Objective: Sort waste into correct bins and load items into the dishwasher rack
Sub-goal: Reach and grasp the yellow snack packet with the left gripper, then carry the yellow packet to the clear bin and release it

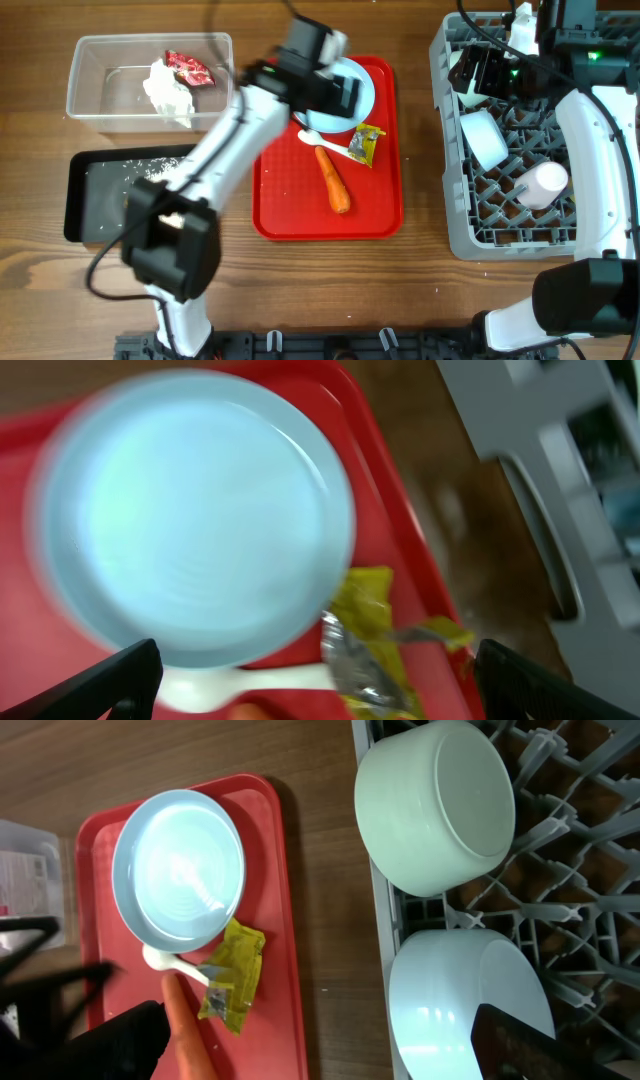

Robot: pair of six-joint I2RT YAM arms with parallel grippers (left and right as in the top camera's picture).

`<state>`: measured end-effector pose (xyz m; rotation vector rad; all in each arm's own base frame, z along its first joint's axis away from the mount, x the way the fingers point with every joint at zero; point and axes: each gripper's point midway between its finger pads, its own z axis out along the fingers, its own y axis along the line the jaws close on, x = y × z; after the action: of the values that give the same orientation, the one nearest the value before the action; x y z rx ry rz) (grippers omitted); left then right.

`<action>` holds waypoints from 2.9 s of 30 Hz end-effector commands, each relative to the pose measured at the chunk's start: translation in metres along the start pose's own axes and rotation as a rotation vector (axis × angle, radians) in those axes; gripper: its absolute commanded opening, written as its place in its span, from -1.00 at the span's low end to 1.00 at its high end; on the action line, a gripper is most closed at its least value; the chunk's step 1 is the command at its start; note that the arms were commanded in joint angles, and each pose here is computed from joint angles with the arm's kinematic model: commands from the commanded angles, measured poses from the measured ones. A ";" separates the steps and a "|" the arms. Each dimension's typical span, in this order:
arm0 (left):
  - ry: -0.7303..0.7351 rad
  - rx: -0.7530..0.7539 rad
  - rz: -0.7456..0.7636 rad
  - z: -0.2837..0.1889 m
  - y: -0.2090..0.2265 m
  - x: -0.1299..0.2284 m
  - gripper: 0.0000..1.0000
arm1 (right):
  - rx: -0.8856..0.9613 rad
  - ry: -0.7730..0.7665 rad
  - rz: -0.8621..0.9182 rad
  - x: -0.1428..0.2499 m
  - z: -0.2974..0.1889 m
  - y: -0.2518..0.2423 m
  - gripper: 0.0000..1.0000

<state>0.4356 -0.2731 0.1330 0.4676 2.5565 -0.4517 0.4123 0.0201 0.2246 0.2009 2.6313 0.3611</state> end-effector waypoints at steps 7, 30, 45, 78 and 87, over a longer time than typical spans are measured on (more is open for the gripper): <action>0.177 0.049 0.121 0.062 -0.054 0.061 0.81 | 0.034 -0.013 -0.030 0.001 -0.009 -0.005 0.99; 0.289 0.037 0.083 0.090 -0.053 0.098 -0.92 | 0.044 -0.004 -0.030 0.003 -0.009 -0.006 0.99; 0.138 -0.016 0.103 0.019 -0.060 0.045 -0.92 | 0.044 0.001 -0.029 0.004 -0.009 -0.007 0.99; 0.494 0.106 0.357 0.024 -0.073 0.136 0.51 | 0.048 0.003 -0.030 0.005 -0.009 -0.007 0.99; 0.540 -0.008 0.380 0.055 -0.063 0.155 0.33 | 0.048 0.004 -0.031 0.005 -0.009 -0.007 0.99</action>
<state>0.2945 -0.3217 0.0236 1.2174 2.8762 -0.2956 0.4061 0.0155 0.2202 0.1886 2.6634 0.3160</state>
